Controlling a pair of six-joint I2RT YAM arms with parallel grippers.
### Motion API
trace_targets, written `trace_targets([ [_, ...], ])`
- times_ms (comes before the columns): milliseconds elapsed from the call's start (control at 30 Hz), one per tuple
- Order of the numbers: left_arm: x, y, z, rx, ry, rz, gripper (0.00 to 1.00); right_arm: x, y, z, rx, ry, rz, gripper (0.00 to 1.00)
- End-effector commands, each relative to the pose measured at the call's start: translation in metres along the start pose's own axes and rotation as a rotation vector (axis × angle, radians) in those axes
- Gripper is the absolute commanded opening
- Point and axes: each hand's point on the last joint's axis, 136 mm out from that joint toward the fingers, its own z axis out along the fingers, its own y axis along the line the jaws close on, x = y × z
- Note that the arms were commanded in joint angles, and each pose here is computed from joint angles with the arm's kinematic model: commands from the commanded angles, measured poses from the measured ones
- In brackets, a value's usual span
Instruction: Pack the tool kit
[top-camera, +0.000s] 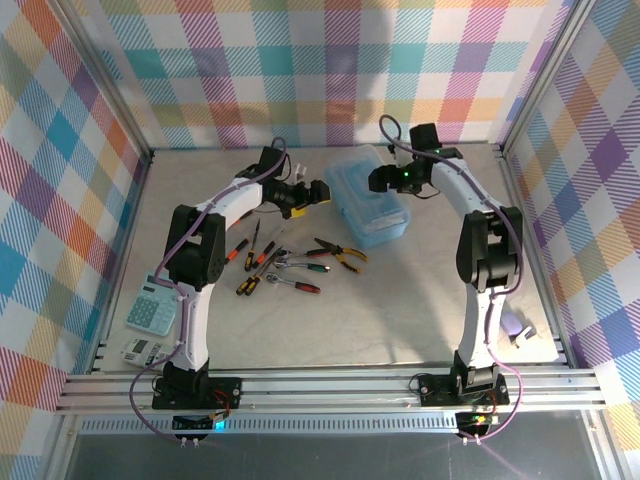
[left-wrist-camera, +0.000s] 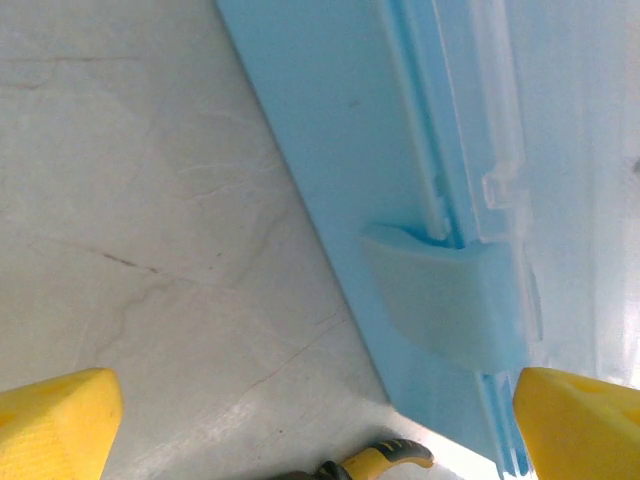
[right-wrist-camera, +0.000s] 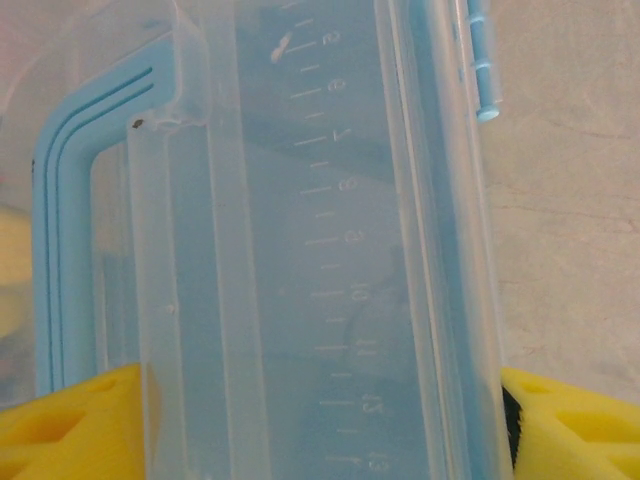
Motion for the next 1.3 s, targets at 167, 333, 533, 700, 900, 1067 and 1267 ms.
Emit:
trace_targets([
  [167, -0.001, -0.023, -0.011, 0.062, 0.023, 0.052, 1.00, 0.000, 0.005, -0.027, -0.179, -0.082, 0.205, 0.64],
  [333, -0.006, -0.030, -0.013, 0.089, 0.015, 0.062, 1.00, -0.004, 0.000, -0.048, -0.310, -0.162, 0.294, 0.64],
  [533, -0.011, -0.043, -0.022, 0.114, -0.003, 0.083, 1.00, -0.005, -0.013, -0.061, -0.481, -0.254, 0.397, 0.66],
  [700, -0.011, -0.045, -0.024, 0.111, -0.010, 0.082, 1.00, -0.010, -0.018, -0.064, -0.598, -0.296, 0.434, 0.68],
  [900, -0.019, -0.077, -0.035, 0.188, -0.049, 0.093, 1.00, -0.011, -0.016, -0.068, -0.606, -0.291, 0.416, 0.68],
  [1067, -0.037, -0.134, -0.058, 0.329, -0.112, 0.141, 1.00, -0.015, -0.010, -0.077, -0.617, -0.298, 0.391, 0.69],
  [1267, -0.044, -0.198, -0.070, 0.503, -0.139, 0.195, 1.00, -0.017, -0.008, -0.080, -0.621, -0.300, 0.387, 0.69],
])
